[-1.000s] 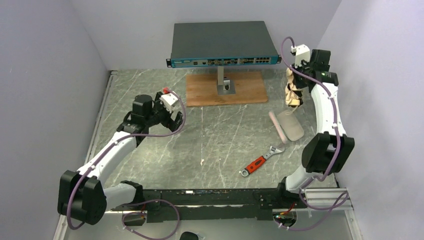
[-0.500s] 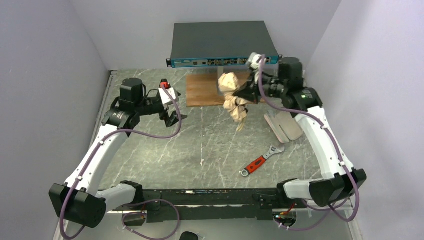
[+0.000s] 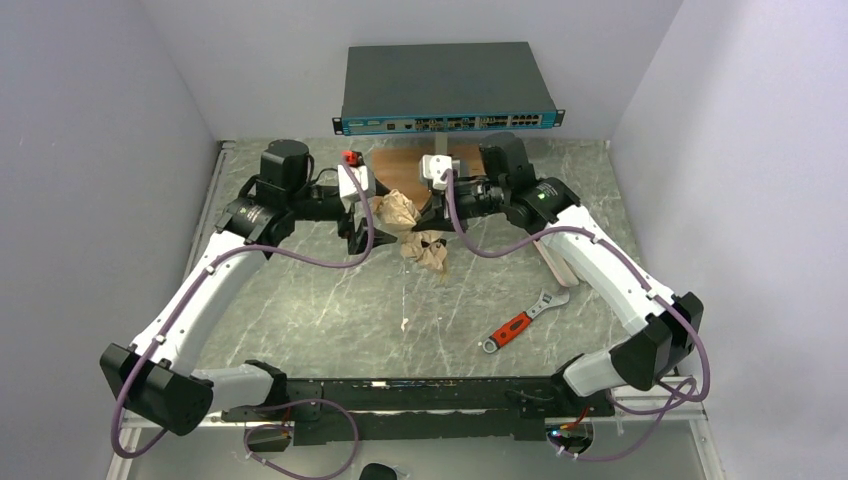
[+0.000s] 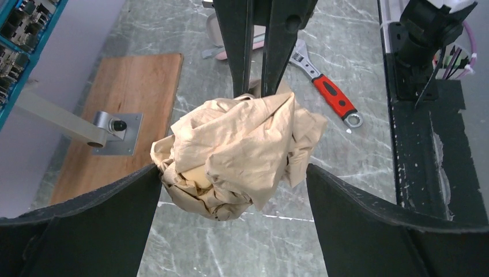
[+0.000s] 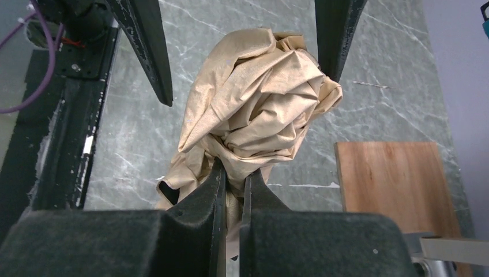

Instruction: Open the umbrella

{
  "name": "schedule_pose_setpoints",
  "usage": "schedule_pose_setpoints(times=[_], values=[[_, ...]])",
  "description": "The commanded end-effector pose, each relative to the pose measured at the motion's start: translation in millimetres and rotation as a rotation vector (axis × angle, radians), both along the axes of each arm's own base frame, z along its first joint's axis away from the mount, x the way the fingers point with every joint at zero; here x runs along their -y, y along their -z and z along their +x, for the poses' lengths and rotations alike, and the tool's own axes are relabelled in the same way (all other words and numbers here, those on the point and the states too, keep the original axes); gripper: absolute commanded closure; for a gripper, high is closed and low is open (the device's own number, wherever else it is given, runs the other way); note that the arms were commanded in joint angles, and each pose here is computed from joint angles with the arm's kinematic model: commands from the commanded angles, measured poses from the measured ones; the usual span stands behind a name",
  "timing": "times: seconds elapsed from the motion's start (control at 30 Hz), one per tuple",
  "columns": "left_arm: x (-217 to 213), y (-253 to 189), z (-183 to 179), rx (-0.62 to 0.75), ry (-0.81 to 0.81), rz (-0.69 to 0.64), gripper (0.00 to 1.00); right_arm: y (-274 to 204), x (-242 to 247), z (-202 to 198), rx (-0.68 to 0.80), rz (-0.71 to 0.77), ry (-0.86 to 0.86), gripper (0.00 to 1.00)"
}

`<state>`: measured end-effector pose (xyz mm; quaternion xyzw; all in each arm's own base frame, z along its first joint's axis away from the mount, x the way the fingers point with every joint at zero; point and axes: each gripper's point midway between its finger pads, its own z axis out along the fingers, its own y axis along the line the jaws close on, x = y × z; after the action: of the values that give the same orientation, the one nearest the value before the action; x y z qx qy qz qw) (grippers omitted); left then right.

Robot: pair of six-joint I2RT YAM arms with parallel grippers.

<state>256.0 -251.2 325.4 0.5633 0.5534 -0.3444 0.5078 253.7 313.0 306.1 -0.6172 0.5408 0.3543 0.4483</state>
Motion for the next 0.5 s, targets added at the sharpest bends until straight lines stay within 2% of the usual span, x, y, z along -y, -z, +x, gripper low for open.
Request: schedule_pose_setpoints(times=[0.0, 0.07, 0.1, 0.23, 0.3, 0.37, 0.4, 0.47], values=[[16.1, -11.1, -15.8, -0.083, 0.046, -0.055, 0.01, -43.0, -22.0, -0.1, 0.254, 0.115, -0.113, 1.0], [16.7, -10.7, -14.4, -0.077, 0.045, -0.054, 0.1, -39.5, -23.2, -3.0, 0.284, 0.102, -0.131, 1.0], [16.5, -9.3, -14.5, -0.079, 0.048, -0.048, 0.19, -37.3, -22.8, -3.8, 0.3, 0.096, -0.138, 1.0], [16.7, -2.2, -16.0, -0.086, 0.071, -0.024, 0.45, -36.2, -19.7, -7.0, 0.324, 0.094, -0.139, 1.0], [17.8, 1.2, -16.1, -0.101, 0.078, -0.022, 0.66, -37.4, -18.5, -6.6, 0.329, 0.098, -0.129, 1.0], [18.6, 1.0, -17.0, -0.122, 0.085, -0.025, 0.93, -36.2, -17.2, -5.7, 0.326, 0.093, -0.114, 1.0], [18.5, -0.2, -17.0, -0.128, 0.085, -0.023, 1.0, -35.1, -15.6, -5.6, 0.322, 0.088, -0.104, 1.0], [16.8, -5.0, -16.5, -0.128, 0.085, -0.027, 1.0, -29.7, -10.9, -2.7, 0.295, 0.068, -0.06, 0.89]])
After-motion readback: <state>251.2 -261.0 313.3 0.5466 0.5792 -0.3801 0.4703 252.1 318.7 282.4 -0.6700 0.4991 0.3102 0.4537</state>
